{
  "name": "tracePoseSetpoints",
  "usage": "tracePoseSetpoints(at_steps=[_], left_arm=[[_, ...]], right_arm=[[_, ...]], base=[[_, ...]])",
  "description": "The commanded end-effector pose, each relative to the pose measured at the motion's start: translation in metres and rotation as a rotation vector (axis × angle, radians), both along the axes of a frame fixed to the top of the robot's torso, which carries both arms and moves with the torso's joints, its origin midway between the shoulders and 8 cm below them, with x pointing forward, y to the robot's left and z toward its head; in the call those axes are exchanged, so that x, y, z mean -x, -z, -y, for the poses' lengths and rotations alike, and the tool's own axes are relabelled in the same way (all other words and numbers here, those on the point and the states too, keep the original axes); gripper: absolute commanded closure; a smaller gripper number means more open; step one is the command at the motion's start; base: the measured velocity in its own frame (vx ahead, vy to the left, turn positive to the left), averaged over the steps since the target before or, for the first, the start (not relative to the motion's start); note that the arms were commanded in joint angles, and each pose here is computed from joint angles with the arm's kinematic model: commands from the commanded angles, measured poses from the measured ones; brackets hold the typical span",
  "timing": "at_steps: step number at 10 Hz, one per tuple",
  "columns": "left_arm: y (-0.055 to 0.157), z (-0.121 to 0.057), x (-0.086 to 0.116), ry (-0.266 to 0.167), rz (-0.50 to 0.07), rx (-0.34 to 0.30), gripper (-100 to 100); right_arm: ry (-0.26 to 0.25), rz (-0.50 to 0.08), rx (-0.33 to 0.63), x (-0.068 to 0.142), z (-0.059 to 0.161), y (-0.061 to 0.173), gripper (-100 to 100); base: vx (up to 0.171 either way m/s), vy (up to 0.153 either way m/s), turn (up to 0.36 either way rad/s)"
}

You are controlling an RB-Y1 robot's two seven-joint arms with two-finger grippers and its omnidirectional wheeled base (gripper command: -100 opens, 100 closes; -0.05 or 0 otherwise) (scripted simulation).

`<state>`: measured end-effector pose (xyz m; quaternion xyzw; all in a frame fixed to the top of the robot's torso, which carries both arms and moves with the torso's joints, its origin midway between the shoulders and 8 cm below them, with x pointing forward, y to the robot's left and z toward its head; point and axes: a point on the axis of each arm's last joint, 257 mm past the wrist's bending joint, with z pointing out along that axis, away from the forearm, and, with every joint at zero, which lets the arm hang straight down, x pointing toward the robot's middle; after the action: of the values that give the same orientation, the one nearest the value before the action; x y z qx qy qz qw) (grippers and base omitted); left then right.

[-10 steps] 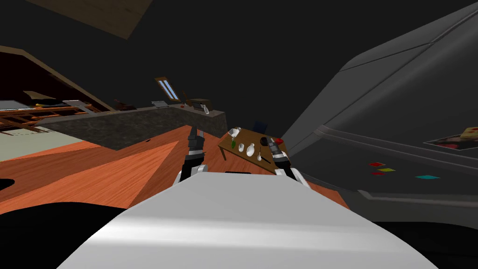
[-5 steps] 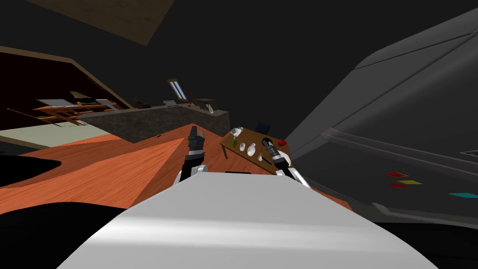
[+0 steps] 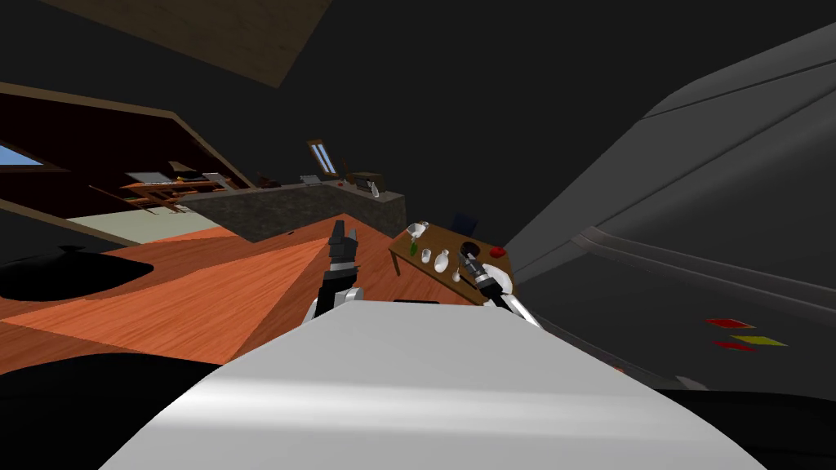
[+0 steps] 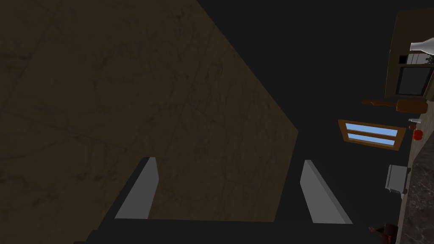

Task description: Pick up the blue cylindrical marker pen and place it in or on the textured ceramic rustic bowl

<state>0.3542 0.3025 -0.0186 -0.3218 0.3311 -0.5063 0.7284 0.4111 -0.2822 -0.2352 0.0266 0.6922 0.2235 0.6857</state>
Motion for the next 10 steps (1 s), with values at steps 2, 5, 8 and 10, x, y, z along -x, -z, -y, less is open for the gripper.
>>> tracePoseSetpoints(at_steps=[2, 5, 8, 10], left_arm=[[0.000, 0.000, 0.000, 0.000, 0.000, 0.000, 0], [0.000, 0.000, 0.000, 0.000, 0.000, 0.000, 0], [0.000, 0.000, 0.000, 0.000, 0.000, 0.000, 0], [0.000, 0.000, 0.000, 0.000, 0.000, 0.000, 0]], right_arm=[[-0.007, -0.052, 0.083, 0.001, 0.010, 0.030, -100], [-0.034, -0.121, 0.224, 0.005, 0.022, 0.069, -100], [-0.039, -0.179, 0.298, 0.012, 0.037, 0.098, -100], [-0.059, -0.204, 0.365, 0.015, 0.044, 0.112, -100]], base=[[-0.027, -0.015, 0.101], [-0.022, -0.008, 0.114], [-0.018, -0.002, 0.082], [-0.008, 0.001, 0.051]])
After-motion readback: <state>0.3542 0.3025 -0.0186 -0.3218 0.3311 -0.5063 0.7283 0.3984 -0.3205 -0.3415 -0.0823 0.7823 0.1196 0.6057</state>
